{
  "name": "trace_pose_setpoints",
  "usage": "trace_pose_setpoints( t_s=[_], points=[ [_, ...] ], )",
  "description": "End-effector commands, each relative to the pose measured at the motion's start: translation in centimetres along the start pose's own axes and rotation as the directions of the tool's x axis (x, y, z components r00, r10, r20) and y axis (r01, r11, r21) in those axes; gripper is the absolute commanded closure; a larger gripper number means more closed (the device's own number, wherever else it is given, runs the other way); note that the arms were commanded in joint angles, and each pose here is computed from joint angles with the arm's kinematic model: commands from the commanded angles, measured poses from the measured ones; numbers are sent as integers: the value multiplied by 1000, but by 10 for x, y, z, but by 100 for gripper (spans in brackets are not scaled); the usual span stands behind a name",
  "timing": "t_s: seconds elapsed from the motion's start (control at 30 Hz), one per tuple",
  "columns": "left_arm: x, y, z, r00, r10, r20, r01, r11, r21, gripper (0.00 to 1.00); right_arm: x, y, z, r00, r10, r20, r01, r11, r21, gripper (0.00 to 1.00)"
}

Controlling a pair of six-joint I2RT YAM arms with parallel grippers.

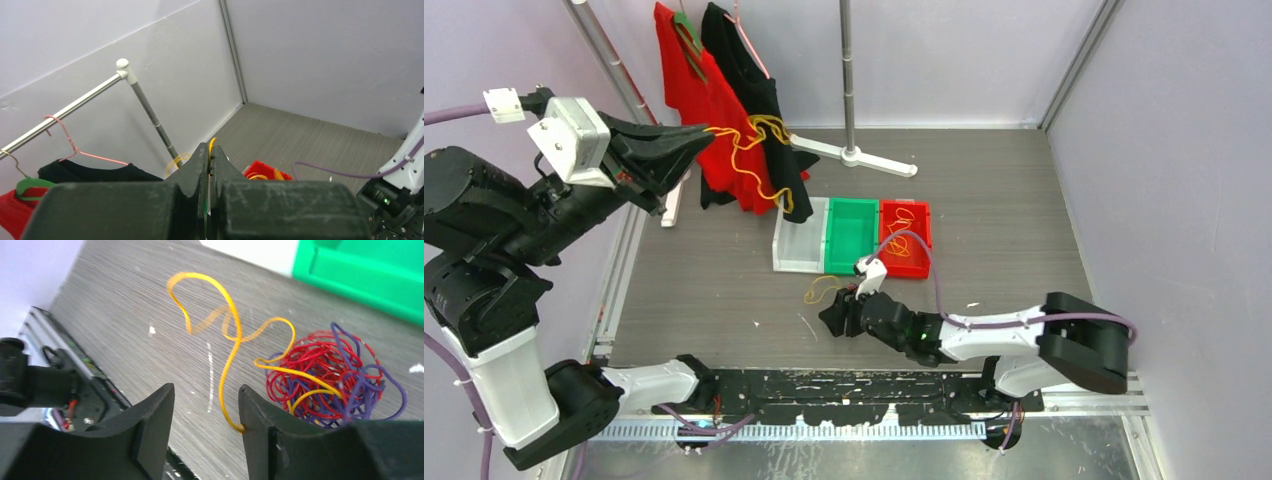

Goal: Untangle the cables

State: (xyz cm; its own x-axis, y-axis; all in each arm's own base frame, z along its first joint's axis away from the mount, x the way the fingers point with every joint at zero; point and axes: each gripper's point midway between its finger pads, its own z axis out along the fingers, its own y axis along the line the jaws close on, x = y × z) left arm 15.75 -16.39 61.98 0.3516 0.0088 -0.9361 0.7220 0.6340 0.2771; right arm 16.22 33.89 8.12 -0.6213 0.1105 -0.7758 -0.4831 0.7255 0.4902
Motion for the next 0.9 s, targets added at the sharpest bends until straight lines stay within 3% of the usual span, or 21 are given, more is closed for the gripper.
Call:
trace_pose_setpoints(
  t_s=[0.0, 0.13, 0.33, 0.5, 0.67, 0.77, 0.87],
  points=[
    [14, -8, 12, 999, -25, -26, 26, 999, 45, 100, -37, 38, -18, 999, -16, 40, 21, 994, -108, 36],
    [41, -23, 16, 991, -69, -111, 81, 991, 110, 100, -54, 57, -39, 999, -18, 46, 26, 981, -191, 28],
    [94, -43, 26, 956, -146, -255, 192, 968, 164, 100, -94, 66, -70, 991, -24, 133, 54, 973, -225, 29],
    [122, -48, 38, 931, -180, -319, 242, 956, 165, 100, -96, 52, -71, 991, -21, 131, 43, 986, -161, 32],
    [147, -55, 57, 903, -223, -368, 303, 936, 177, 100, -123, -7, -85, 949, 54, 312, -85, 992, 88, 38],
    [165, -59, 76, 875, -257, -411, 353, 918, 178, 100, -141, -56, -110, 896, 37, 443, -183, 939, 292, 36],
    [181, -60, 99, 858, -287, -427, 387, 906, 169, 100, -149, -92, -136, 848, 26, 530, -281, 869, 407, 36]
  ],
)
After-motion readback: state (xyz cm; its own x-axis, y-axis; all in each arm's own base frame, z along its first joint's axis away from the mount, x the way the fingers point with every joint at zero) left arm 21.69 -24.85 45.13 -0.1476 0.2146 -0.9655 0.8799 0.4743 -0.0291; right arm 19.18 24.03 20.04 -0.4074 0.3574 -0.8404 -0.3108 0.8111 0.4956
